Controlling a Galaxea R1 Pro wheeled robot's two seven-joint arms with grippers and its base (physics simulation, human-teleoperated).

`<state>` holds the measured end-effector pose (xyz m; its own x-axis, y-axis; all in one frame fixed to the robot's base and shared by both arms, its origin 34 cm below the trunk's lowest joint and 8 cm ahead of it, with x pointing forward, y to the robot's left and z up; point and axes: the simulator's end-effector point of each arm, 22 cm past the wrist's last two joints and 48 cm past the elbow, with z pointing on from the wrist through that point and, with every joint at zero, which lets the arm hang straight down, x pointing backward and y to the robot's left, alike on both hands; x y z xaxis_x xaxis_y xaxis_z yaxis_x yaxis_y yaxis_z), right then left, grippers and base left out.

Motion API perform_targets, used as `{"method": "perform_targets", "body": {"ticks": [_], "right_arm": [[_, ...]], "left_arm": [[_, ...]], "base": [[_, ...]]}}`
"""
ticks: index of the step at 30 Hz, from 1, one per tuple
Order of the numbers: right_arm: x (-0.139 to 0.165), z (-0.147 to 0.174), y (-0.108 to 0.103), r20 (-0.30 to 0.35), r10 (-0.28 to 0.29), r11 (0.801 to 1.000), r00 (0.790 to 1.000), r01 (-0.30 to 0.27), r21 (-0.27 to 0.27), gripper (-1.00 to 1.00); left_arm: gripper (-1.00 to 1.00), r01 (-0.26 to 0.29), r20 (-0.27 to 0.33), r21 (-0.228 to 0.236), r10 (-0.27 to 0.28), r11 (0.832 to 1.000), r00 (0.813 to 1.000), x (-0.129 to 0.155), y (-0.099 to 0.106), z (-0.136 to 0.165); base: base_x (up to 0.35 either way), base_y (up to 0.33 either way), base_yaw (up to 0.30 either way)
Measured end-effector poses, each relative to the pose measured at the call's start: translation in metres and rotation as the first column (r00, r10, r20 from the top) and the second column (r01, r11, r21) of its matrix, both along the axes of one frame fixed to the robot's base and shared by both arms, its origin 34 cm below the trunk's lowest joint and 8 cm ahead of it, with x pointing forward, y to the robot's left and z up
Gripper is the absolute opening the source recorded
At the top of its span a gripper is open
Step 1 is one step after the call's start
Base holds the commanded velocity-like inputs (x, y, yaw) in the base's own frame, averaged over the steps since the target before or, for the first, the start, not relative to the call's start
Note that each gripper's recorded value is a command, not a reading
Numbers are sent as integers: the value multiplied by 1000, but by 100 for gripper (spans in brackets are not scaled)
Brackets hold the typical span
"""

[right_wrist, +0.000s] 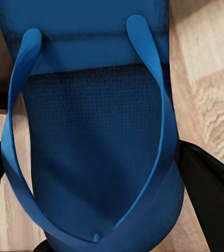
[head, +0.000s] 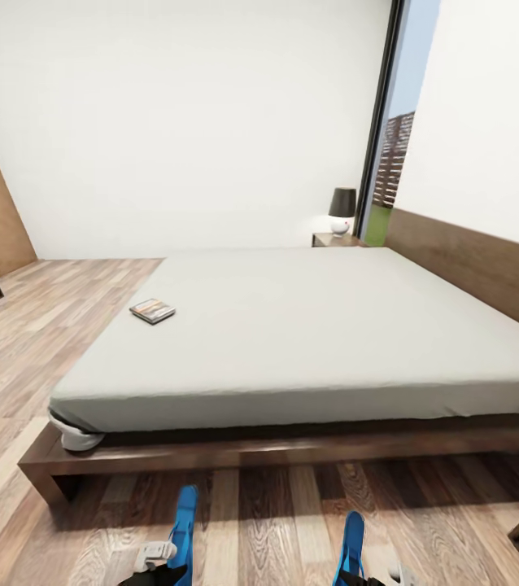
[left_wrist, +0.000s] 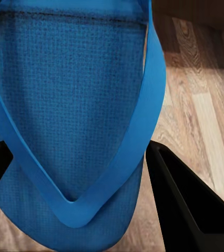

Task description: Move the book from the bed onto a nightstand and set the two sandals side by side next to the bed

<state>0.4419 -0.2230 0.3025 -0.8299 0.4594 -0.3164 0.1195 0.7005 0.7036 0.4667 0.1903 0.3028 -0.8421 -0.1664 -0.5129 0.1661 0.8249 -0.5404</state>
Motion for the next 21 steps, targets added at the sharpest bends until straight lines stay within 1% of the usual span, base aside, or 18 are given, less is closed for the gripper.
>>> {"method": "perform_targets", "body": {"ticks": [2, 5, 21], "right_arm": [[0, 0, 0, 0, 0, 1000, 1000, 0, 0, -100], [0, 0, 0, 0, 0, 1000, 1000, 0, 0, -100], [0, 0, 0, 1, 0, 1000, 1000, 0, -1, -100]], "left_arm": [[-100, 0, 0, 0, 0, 1000, 1000, 0, 0, 0], [-100, 0, 0, 0, 0, 1000, 1000, 0, 0, 0], [-100, -4, 3, -1, 4, 1000, 1000, 1, 0, 1]], "base": [[0, 0, 171], [0, 0, 62], [0, 0, 3]]}}
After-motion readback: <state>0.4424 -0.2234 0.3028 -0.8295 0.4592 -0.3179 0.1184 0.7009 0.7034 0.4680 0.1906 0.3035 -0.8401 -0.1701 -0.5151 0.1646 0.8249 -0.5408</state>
